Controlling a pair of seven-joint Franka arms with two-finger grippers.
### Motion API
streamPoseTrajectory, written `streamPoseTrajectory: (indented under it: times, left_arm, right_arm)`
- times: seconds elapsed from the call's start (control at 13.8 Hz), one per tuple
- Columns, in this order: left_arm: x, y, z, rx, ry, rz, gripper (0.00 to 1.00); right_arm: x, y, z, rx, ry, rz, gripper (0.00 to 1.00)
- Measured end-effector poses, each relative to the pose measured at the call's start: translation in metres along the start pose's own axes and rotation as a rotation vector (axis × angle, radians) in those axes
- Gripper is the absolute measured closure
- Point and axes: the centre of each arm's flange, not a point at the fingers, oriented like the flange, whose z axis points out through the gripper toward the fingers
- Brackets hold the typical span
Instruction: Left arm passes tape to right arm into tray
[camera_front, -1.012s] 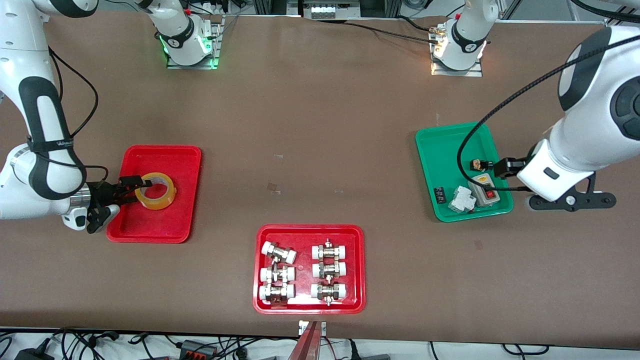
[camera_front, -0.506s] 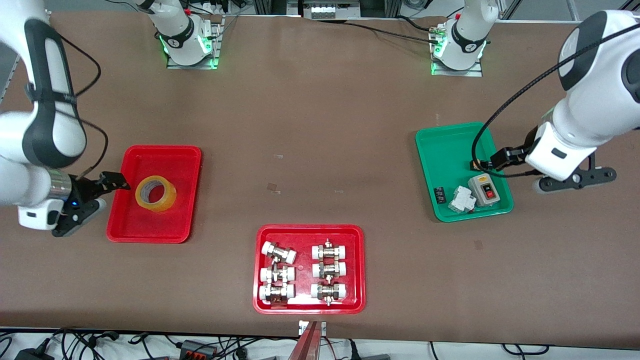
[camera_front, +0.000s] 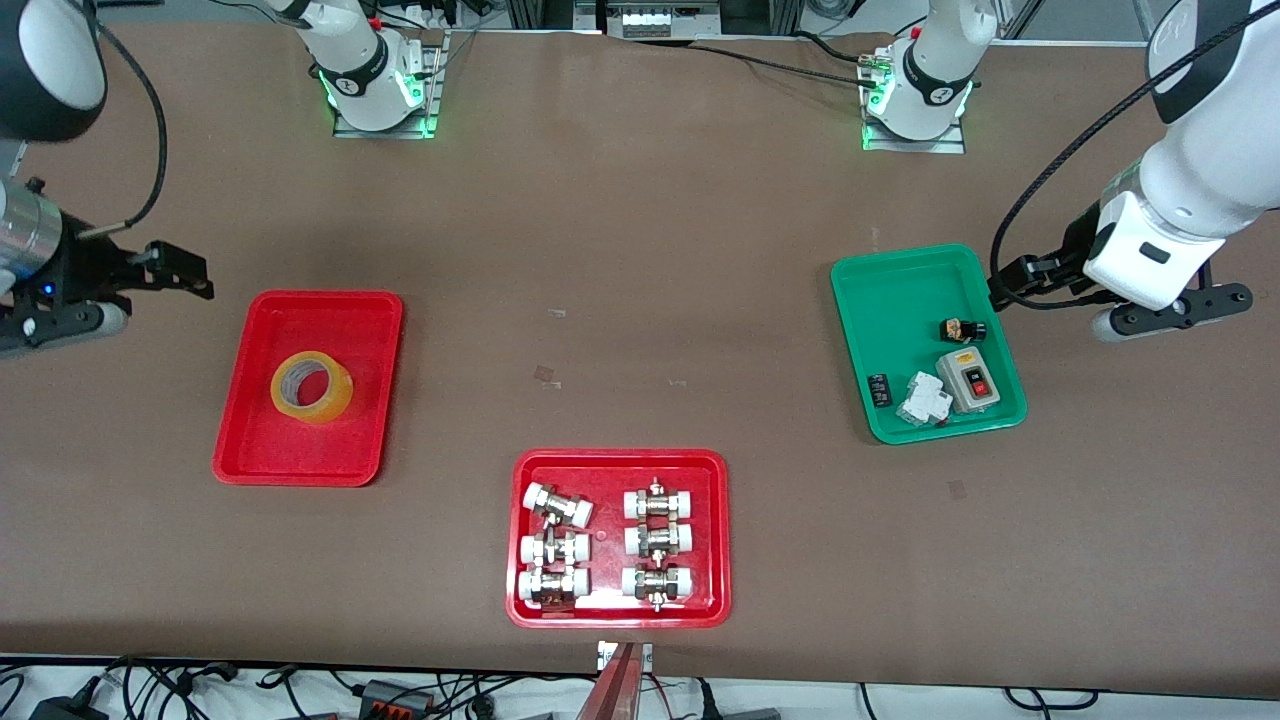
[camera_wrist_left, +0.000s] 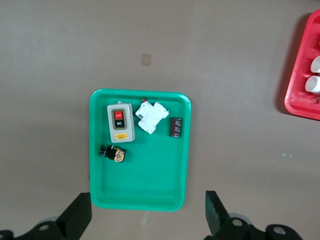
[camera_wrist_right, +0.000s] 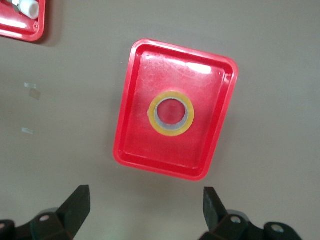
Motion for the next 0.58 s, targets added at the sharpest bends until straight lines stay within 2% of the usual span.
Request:
streamPoseTrajectory:
  times: [0.36, 0.58]
  left_arm:
    - [0.000, -0.003, 0.002, -0.001, -0.015, -0.007, 0.00]
    - [0.004, -0.015, 0.002, -0.001, -0.018, -0.028, 0.00]
  right_arm:
    - [-0.054, -0.014, -0.014, -0.014, 0.029, 0.061, 0.00]
    - [-0.057, -0.014, -0.030, -0.017, 0.056, 0.119, 0.00]
